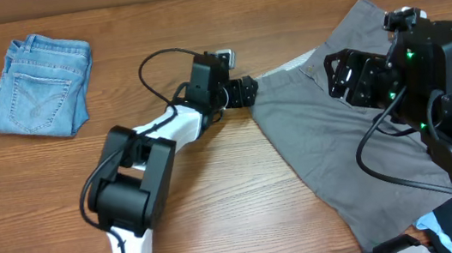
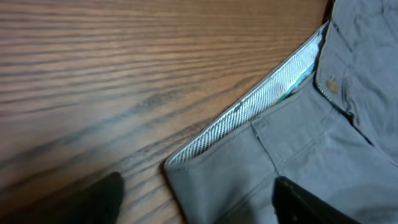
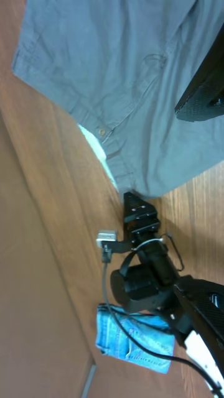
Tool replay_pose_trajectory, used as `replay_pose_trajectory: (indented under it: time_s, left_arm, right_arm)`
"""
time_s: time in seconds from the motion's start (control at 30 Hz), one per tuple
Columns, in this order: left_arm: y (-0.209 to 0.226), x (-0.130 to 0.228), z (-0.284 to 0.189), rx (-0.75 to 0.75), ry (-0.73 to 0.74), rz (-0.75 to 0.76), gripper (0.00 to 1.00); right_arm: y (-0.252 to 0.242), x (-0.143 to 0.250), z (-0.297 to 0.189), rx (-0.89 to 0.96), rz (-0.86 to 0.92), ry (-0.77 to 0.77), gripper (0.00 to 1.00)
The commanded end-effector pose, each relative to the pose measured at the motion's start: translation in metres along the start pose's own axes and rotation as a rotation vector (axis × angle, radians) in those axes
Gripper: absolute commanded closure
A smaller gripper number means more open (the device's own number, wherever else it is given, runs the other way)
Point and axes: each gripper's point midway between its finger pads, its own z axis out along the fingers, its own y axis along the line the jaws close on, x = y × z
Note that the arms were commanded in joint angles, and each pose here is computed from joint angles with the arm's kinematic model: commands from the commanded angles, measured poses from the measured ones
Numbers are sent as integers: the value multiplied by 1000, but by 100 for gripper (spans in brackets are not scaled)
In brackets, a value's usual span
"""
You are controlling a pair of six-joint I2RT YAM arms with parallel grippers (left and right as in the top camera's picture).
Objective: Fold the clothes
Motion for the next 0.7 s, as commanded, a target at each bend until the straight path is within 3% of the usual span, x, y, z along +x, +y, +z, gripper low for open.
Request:
replay_pose_trajectory:
  time_s: [0.0,0.2,0.3,0.47,0.67]
  left_arm:
    - [-11,2,13,26,10,-7,31]
    - [-13,15,19,25,40,-3,71]
    - [-12,16,19,23,45,-5,96]
    - [8,-12,-14,-12,30,-60,96]
    - [99,-64,-149,-378,-55,-200,96]
  right_arm:
    - [0,-2,-4,1,5,-7,16]
    - [-4,1,-4,19,5,4,17]
    - [-6,2,-4,27,5,8,17]
    - [-21,0,-5,110,5,-11,17]
    - [-42,-3,-7,177,72,-20,17]
